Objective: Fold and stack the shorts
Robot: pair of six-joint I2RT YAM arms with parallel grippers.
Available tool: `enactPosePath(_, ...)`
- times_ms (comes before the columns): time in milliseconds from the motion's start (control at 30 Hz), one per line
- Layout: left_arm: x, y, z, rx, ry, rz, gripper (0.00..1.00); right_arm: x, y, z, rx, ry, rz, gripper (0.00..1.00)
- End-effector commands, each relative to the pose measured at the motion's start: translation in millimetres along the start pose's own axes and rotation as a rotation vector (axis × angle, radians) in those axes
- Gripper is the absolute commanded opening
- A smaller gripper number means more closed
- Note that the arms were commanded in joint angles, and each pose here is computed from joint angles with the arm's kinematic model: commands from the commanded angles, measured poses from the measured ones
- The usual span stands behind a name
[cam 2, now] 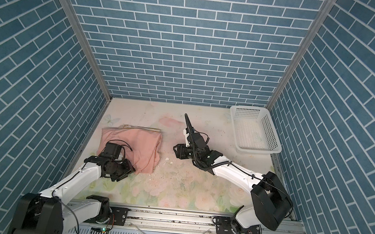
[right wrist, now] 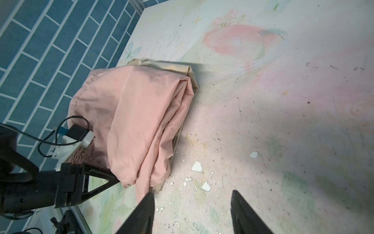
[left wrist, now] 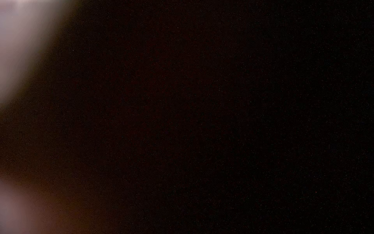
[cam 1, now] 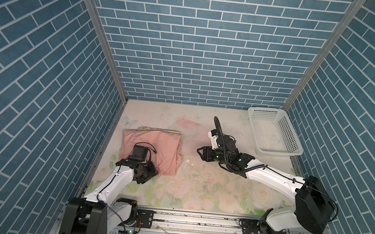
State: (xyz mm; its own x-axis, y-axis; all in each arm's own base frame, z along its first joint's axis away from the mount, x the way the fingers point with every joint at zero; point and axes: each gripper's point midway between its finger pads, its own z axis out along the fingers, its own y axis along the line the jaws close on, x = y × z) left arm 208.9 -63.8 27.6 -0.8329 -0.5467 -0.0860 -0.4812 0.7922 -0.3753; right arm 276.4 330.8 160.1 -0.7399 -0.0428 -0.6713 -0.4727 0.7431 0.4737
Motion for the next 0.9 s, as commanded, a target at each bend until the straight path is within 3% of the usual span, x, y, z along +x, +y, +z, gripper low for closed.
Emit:
enactPosePath(0,-37.7,-5.9,-1.7,-0.039,-0.099,0.082,0.49,-9.6,-0.7,-8.8,0.013,-0.032,-0.007,0.60)
enactPosePath(233,-88.4,4.9,13.9,-0.043,-0.054,0.072,0.44,-11.6,-0.7,-3.2,0.020,-0.019,0.005,0.60)
enactPosePath(500,-173.4,-33.2,33.2,-0.016,-0.075,0.107,0.43,-25.9,1.1,7.0,0.039,-0.012,0.004,0.60)
enactPosePath(700,-221.0,-21.5,43.8,-0.054,-0.056,0.098,0.42,-33.1,-6.0,5.9,0.079,-0.021,0.005,0.60)
enactPosePath(867,-253.1,-13.8,34.6,-0.061,-0.111,0.103,0.42,-38.0,-24.1,1.7,0.138,-0.030,0.000,0.60)
